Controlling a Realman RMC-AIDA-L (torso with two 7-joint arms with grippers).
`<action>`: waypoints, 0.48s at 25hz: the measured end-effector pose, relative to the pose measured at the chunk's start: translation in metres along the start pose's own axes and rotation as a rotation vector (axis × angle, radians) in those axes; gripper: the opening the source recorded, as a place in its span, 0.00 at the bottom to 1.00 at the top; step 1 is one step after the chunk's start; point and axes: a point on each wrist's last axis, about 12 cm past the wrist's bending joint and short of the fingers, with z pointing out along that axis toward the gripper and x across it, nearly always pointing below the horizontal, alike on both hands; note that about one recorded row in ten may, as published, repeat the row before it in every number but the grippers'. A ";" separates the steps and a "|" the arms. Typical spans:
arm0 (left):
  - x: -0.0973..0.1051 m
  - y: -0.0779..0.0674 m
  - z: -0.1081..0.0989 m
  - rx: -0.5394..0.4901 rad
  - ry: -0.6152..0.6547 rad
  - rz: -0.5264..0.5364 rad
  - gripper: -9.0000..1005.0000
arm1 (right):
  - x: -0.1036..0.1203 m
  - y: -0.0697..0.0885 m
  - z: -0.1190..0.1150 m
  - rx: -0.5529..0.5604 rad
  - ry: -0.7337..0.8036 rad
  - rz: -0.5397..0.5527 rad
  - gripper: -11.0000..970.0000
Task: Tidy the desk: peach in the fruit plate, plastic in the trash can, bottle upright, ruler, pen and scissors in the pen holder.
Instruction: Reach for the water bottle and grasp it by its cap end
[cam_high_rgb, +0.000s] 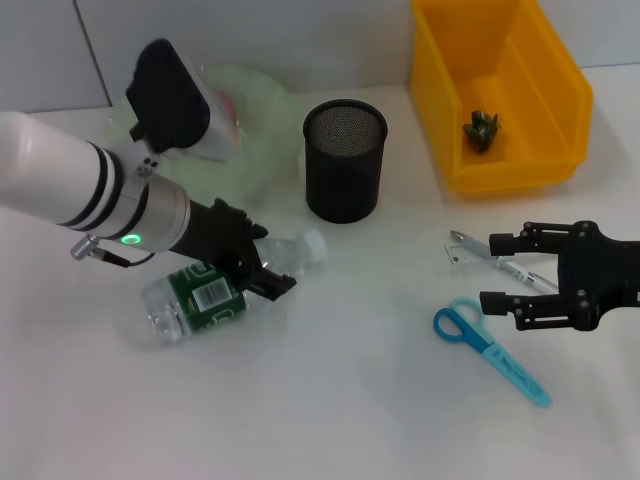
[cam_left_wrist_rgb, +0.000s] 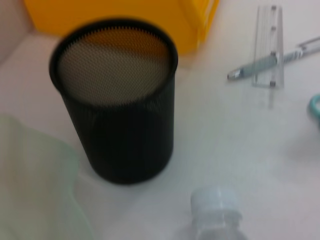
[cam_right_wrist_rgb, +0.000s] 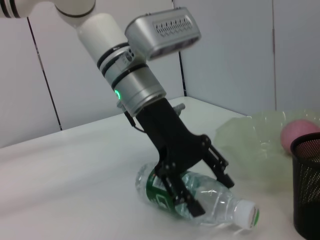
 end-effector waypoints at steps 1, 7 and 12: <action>0.000 0.000 0.000 0.000 0.000 0.000 0.81 | 0.000 0.000 0.000 0.000 0.000 0.000 0.81; -0.008 -0.003 -0.010 -0.017 -0.043 0.037 0.81 | 0.000 0.001 0.000 -0.005 -0.002 0.000 0.81; -0.010 -0.006 -0.007 -0.010 -0.042 0.050 0.81 | 0.000 0.001 0.000 -0.006 -0.002 0.000 0.81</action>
